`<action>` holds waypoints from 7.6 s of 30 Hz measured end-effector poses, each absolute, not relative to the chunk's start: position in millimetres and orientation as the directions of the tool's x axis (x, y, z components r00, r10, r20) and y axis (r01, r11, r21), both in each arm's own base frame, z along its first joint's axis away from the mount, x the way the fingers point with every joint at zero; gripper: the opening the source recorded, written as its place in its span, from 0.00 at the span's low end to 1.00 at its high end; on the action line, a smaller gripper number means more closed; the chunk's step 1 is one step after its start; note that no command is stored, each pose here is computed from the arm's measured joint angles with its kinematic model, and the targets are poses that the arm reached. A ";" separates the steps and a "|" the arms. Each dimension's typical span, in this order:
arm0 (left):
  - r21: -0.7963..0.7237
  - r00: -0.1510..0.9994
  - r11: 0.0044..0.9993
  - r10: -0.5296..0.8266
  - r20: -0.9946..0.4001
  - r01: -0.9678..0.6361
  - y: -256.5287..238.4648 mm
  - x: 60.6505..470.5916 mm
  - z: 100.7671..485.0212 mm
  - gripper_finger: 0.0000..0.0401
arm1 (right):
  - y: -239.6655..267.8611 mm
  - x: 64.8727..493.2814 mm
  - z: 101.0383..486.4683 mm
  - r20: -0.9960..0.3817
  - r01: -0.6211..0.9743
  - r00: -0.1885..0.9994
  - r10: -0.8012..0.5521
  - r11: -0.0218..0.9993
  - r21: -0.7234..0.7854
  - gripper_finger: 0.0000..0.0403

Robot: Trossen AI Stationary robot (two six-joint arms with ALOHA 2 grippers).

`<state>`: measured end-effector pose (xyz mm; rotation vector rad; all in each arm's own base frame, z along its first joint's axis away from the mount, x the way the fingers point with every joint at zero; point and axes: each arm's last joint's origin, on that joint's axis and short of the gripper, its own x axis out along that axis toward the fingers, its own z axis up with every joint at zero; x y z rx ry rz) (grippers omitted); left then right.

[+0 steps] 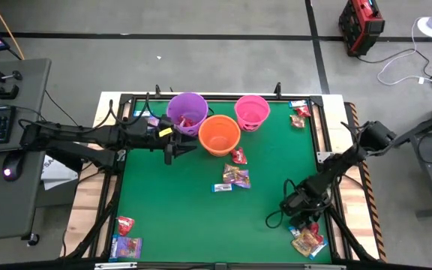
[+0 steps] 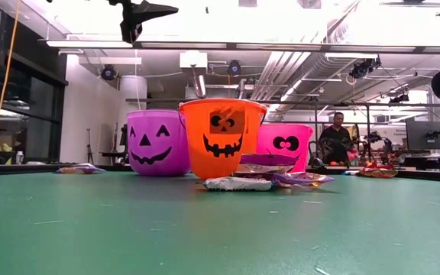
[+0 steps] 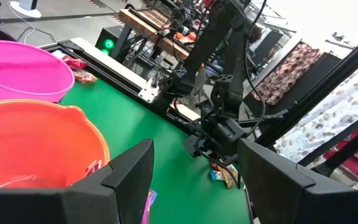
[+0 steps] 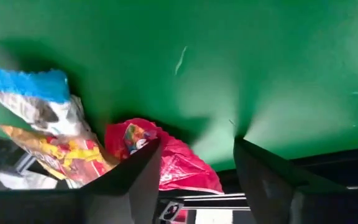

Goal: Sort candy by brand, put in halloween buckets
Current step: Put the red candy into the purple bin, then put the red candy into the purple bucket

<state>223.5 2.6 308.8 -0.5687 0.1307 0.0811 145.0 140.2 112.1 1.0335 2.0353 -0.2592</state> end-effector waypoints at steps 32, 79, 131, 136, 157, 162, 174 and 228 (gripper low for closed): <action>-0.503 0.983 0.848 0.109 -0.145 -0.168 18.0 222.9 308.9 0.56 | 128.5 167.7 227.7 -0.885 0.644 -0.056 0.463 0.694 0.322 0.00; -0.493 0.996 0.866 0.089 -0.014 -0.085 20.5 186.8 335.9 0.56 | 81.8 300.4 197.0 -0.984 0.287 0.132 0.118 0.946 0.152 0.68; -0.377 0.987 0.923 0.123 0.100 -0.077 24.3 185.8 347.0 0.56 | -68.0 346.3 306.8 -0.550 0.398 0.828 -0.109 0.804 0.441 0.00; -0.372 0.982 0.921 0.164 0.090 -0.120 29.2 186.7 345.6 0.56 | -79.7 344.9 305.5 -0.559 0.359 0.822 -0.105 0.858 0.367 0.00; -0.488 0.936 0.814 0.352 -0.016 -0.314 49.1 187.0 334.1 0.56 | -79.5 297.9 272.0 -0.880 0.176 0.426 0.210 0.935 0.308 0.51; -0.452 0.949 0.844 0.314 -0.017 -0.288 48.7 187.2 334.0 0.56 | -36.5 285.3 264.9 -0.949 0.169 0.187 0.255 0.943 0.287 0.62; -0.463 0.984 0.870 0.123 -0.132 -0.171 42.8 187.6 322.8 0.56 | 56.5 264.2 190.6 -0.990 0.426 0.082 0.116 0.894 0.140 0.63; -0.363 0.620 0.607 0.779 0.095 -0.707 98.8 166.4 344.5 0.56 | -100.4 220.9 274.9 -0.781 0.270 0.619 -0.077 0.955 0.120 0.02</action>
